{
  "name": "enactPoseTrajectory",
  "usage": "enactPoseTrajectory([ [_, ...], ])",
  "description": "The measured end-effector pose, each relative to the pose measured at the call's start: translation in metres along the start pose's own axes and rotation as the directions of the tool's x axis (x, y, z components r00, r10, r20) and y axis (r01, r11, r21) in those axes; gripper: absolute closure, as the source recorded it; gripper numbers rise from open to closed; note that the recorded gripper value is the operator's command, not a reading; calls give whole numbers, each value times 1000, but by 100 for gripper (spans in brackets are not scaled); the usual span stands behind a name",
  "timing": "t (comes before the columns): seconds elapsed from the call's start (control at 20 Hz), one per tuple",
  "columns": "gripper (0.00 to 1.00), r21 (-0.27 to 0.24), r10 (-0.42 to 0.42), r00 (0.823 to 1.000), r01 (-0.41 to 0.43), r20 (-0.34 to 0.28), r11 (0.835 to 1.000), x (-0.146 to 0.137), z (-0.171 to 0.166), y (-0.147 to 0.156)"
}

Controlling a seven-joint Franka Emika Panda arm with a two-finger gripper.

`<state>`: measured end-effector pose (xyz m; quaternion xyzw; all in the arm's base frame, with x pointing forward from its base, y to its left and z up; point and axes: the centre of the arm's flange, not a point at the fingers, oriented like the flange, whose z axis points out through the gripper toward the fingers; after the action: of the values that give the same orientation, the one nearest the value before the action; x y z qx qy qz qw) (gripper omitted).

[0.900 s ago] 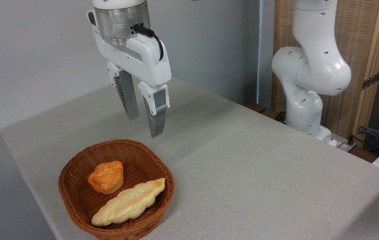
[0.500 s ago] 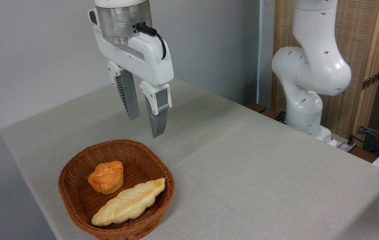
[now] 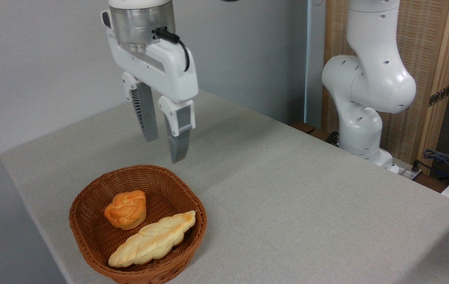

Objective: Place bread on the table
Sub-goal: 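Move the open gripper toward the round orange bun in the basket, then lower the gripper onto the orange bun and close on it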

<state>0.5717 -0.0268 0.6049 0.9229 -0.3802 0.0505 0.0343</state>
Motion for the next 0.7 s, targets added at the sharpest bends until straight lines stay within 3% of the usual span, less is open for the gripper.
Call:
enactPoseTrajectory([
  [0.35,0,63,62,981,-51,-183,997,54,79,32],
  [0.7,0,102,114,969,-94,-220,990,72,142,52],
])
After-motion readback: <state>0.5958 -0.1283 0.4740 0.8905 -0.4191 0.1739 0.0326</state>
